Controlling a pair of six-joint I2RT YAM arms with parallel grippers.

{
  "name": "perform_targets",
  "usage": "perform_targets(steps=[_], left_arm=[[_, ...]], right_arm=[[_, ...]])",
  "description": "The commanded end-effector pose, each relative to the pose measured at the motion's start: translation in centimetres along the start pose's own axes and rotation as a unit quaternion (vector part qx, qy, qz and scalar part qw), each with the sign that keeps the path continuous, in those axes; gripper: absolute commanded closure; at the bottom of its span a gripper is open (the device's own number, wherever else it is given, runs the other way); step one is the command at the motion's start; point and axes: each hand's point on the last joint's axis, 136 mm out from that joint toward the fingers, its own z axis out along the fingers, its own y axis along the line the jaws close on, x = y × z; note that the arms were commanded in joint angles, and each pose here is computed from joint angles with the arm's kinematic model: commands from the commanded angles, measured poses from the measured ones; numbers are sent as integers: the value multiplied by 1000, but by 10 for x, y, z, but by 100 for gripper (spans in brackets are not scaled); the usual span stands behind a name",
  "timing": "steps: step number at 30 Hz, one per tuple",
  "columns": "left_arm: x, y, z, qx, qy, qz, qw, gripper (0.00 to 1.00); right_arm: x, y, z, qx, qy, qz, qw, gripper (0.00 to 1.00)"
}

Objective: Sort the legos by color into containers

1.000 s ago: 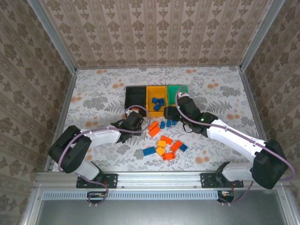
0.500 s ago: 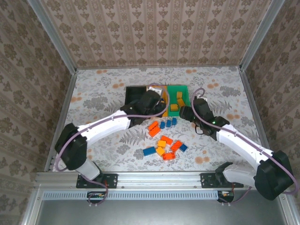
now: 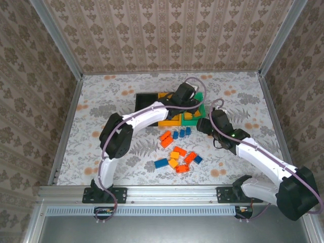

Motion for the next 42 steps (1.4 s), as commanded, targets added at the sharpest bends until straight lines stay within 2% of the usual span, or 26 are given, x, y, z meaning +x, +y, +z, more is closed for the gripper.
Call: perform_targets(steps=[1,5,8,12,15,20,25,34,40,42], left_arm=[[-8,0,5,9,10,1,1000,68],[-17,-4,4,15,12,-13,1000,45],[-32,-13,-15,30,-7,-18,999,29],[-49,-22,-61,50,-45,-23,997,14],[-43,-22,-95,68,-69,-39,995,1],[-13,-18,-156,72,-102,-57,991,0],[47,-5,-196,38,-104,-49,993,0],[148,48,-220,-13,-78,-111,991,0],[178,70,-233,-37,-71,-137,987,0],[183,76,-237,-46,-72,-142,986,0]], right_arm=[[3,-5,-5,0,2,4,1000,25],[5,0,-4,-14,13,-1,1000,25],[7,2,-5,-16,24,-7,1000,25],[10,2,-9,-21,31,-16,999,25],[16,4,-9,-31,44,-25,998,25],[35,7,-4,-42,79,-39,995,25],[62,17,-1,-56,121,-76,988,25],[107,39,5,-65,183,-145,970,26],[124,8,-4,5,206,-153,967,28],[131,2,-9,5,214,-149,965,29]])
